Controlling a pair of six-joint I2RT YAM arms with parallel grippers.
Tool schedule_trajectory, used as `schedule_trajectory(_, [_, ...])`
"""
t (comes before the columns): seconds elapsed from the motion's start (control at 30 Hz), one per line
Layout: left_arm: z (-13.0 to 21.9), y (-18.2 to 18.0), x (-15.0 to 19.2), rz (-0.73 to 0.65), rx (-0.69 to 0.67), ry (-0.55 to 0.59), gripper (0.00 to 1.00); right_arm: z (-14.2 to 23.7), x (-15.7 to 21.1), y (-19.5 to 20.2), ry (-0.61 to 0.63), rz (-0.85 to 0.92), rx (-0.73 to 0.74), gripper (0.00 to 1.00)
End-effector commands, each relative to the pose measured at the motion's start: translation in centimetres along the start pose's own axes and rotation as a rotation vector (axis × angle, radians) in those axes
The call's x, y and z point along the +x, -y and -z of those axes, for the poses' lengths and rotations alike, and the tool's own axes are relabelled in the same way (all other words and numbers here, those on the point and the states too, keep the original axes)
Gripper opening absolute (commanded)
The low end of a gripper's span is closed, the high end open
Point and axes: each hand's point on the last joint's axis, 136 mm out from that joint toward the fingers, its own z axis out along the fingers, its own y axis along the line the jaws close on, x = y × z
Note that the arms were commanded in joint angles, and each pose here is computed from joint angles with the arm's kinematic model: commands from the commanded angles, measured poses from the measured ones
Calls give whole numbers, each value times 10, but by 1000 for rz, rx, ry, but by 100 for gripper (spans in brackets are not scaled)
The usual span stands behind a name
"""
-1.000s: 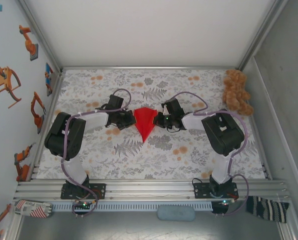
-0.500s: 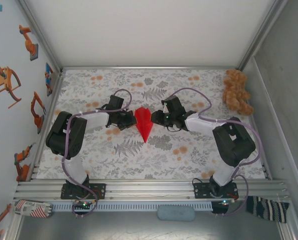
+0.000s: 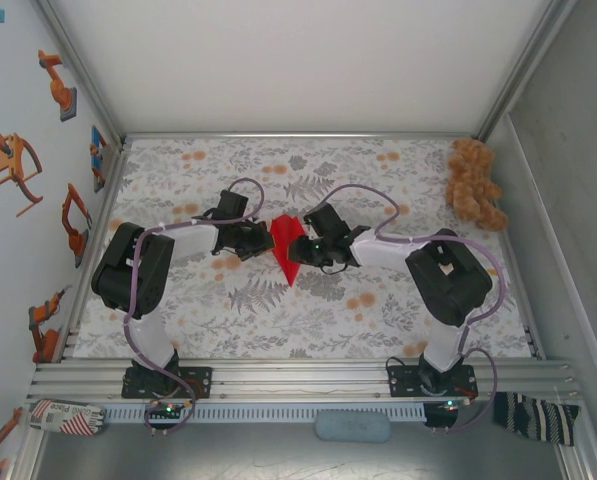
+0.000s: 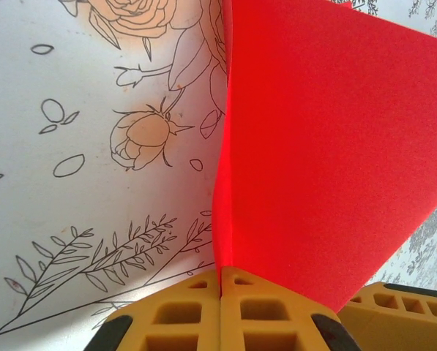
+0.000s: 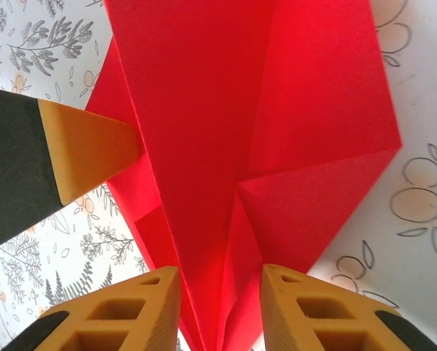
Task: Fold a paper plane with a square sheet of paper (pick it up from the middle)
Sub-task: Move the paper plane to the top-center of the table.
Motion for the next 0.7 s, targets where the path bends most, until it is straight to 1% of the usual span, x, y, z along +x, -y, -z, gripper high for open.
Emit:
schedule_trajectory(0.0, [2,4,1,-25,14,-10,1,-3,-5,-15,1,33,-30,33])
schedule_trajectory(0.2, [1,5,1,-24,19,-12,1,-12,1,-22,-28,57,-32,34])
schedule_trajectory(0.47, [2,6,2,-23,27,-14,1,-20,7,-12,-50,94,92,40])
schedule_trajectory(0.67, [2,7,1,-23,30,-14,1,-24,7,-15,-59,124,113,41])
